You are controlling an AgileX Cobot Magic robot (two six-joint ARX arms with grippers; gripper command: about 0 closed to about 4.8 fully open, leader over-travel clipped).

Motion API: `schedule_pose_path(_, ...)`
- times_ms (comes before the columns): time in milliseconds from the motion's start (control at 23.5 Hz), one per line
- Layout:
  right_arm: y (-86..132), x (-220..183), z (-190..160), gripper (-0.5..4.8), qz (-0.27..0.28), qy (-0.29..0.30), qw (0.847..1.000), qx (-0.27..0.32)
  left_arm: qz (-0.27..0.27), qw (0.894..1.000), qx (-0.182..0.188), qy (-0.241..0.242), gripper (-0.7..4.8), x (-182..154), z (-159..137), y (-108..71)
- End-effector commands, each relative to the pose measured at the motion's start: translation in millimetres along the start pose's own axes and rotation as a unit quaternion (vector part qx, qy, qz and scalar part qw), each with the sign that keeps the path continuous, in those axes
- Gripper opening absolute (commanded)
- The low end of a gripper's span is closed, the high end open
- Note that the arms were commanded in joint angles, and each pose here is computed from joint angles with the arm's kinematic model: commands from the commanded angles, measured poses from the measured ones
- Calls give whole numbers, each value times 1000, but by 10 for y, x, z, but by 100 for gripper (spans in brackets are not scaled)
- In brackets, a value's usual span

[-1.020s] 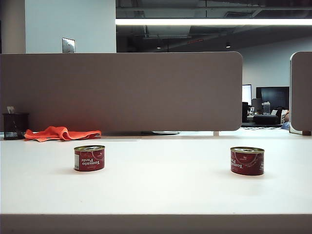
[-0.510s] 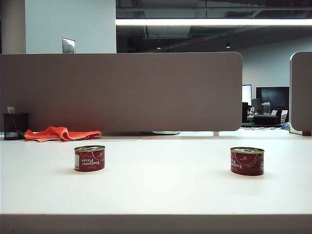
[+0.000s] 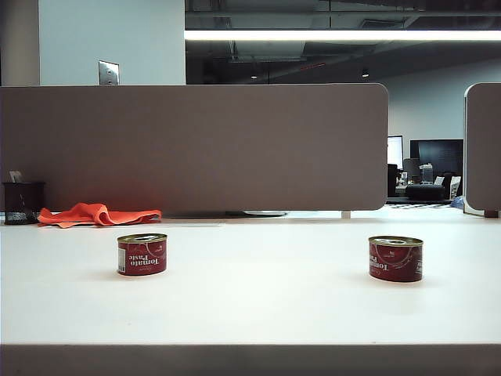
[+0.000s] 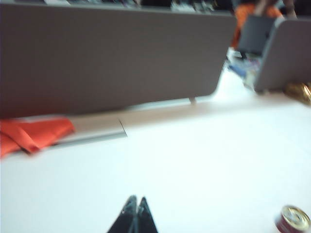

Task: Stack a can of tomatoes on the right onto the can of tomatoes on the left.

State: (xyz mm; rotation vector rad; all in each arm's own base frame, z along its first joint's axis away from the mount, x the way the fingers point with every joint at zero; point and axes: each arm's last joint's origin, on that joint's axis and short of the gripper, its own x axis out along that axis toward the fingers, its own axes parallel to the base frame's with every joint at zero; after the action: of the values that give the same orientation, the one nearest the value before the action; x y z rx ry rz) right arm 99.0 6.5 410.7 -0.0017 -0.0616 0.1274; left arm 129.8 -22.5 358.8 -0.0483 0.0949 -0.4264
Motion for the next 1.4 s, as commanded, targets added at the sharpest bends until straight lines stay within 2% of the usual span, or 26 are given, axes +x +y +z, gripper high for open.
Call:
schedule_pose_path(43, 65, 347, -64, -6, 31, 106, 994, -20, -32, 994, -20, 100, -5, 218, -16, -26)
schedule_pose_path(85, 119, 530, -142, -6, 43, 151, 987, -23, -40, 991, -25, 122, -5, 275, -30, -39)
schedule_pose_path(170, 203, 797, -313, -6, 52, 222, 973, -31, -52, 990, -26, 132, -5, 295, -48, -68)
schedule_pose_path(213, 246, 997, -469, -6, 62, 268, 961, -37, -62, 989, -27, 134, -5, 293, -51, -77)
schedule_pose_path(340, 307, 1254, -710, -1, 73, 325, 942, -46, -81, 987, -36, 135, -5, 291, -53, -97)
schedule_pose_path(383, 322, 1326, -782, 19, 75, 339, 937, -46, -86, 986, -37, 136, -5, 292, -53, -104)
schedule_pose_path(510, 358, 1529, -1013, 182, 81, 383, 919, -46, -90, 986, -37, 135, -3, 287, -51, -109)
schedule_pose_path(553, 367, 1599, -1100, 259, 81, 398, 913, -46, -96, 985, -37, 135, -2, 287, -51, -116)
schedule_pose_path(680, 399, 1743, -1301, 439, 84, 429, 898, -48, -110, 984, -36, 136, -2, 295, -54, -143)
schedule_pose_path(723, 404, 1783, -1361, 479, 84, 437, 894, -48, -110, 984, -36, 136, -2, 295, -54, -144)
schedule_pose_path(893, 435, 1954, -1655, 479, 85, 478, 874, -31, -110, 984, -36, 136, -2, 296, -54, -144)
schedule_pose_path(978, 481, 2037, -1848, 479, 97, 506, 857, -1, -106, 984, -35, 137, -2, 296, -54, -141)
schedule_pose_path(1063, 523, 2076, -1927, 479, 102, 511, 853, -3, -107, 984, -35, 137, -2, 296, -54, -142)
schedule_pose_path(1148, 567, 2118, -1974, 479, 106, 506, 856, -11, -106, 984, -34, 137, -2, 296, -55, -141)
schedule_pose_path(1403, 572, 2161, -2052, 479, 100, 509, 855, -22, -95, 985, -33, 138, -2, 297, -59, -134)
